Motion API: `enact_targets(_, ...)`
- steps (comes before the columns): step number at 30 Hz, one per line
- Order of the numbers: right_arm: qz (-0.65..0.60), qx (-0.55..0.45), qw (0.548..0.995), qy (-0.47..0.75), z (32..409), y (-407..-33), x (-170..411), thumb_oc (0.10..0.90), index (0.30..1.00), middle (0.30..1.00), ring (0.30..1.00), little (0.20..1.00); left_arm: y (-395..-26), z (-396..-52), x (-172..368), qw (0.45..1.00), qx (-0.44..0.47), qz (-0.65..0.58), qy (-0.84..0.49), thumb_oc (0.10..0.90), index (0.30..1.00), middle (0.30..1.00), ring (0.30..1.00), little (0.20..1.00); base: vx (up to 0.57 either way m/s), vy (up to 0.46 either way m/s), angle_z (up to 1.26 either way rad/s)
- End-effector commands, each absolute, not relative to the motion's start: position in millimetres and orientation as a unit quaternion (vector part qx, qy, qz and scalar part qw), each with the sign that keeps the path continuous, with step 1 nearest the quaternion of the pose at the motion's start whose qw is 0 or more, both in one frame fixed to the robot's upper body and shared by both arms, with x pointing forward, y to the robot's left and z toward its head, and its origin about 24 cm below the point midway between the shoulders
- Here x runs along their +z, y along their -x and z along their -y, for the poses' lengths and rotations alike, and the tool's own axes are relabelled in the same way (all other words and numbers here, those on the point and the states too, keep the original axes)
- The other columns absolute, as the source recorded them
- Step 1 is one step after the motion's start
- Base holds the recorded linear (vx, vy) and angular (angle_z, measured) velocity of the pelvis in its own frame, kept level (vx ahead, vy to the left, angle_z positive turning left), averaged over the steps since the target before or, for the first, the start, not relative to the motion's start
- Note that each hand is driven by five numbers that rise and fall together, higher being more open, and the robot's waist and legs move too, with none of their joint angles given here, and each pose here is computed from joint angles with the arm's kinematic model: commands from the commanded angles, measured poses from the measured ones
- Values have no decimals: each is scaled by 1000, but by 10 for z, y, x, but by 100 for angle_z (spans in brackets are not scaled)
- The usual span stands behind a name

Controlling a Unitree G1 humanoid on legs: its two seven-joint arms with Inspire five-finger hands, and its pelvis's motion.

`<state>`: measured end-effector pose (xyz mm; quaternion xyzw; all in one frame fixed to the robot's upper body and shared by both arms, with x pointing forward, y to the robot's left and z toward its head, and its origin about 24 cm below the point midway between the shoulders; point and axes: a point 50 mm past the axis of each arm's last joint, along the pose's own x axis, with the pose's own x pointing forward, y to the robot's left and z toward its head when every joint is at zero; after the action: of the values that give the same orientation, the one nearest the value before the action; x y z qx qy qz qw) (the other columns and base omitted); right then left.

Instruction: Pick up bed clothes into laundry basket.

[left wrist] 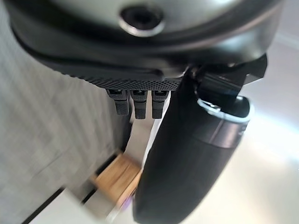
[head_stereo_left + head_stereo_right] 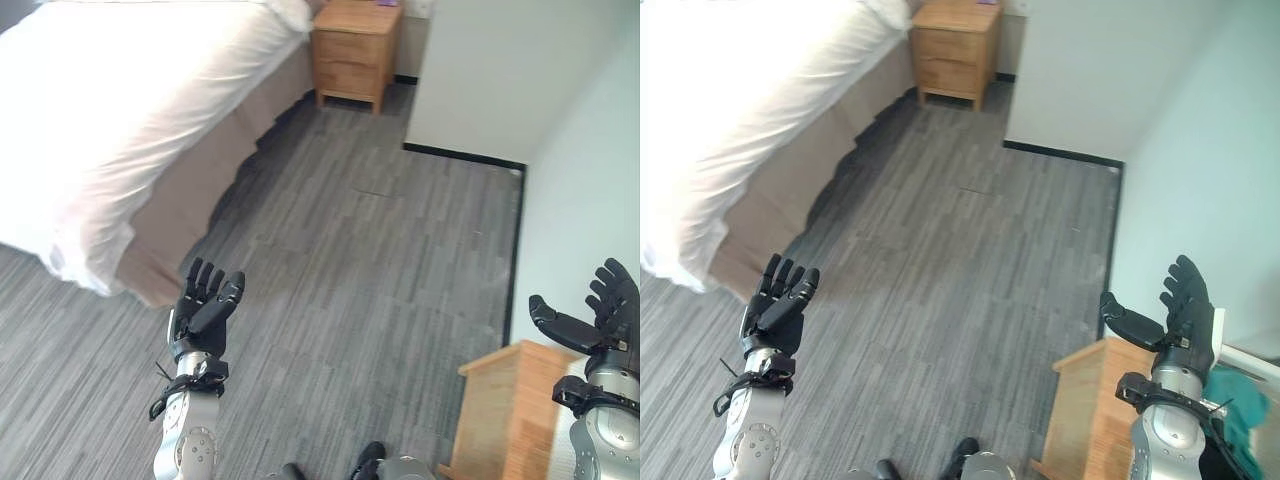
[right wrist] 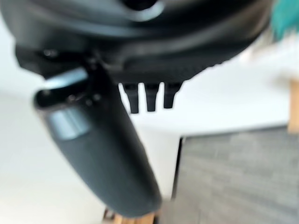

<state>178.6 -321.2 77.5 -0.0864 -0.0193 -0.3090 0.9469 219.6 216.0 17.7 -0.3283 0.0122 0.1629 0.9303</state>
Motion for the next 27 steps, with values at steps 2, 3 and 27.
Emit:
enact_targets(2, 109, -215, 968, 64, 2940, -1993, 982, 800, 900, 900, 900, 900, -2041, -2805, 676, 960, 202, 97, 166, 800, 900, 900, 900, 900, -20, 1, 156)
enact_targets(3, 104, -210, 970, 59, 2929, -1972, 947, 800, 900, 900, 900, 900, -2059, -2775, 678, 964, 185, 95, 165, 800, 900, 900, 900, 900, 132, -20, 198)
enact_targets(27, -62, -112, 989, -70, 2381, -1954, 86, 800, 900, 900, 900, 900, -1762, -2253, -364, 939, 207, -138, 239, 800, 900, 900, 900, 900, -68, -81, 97)
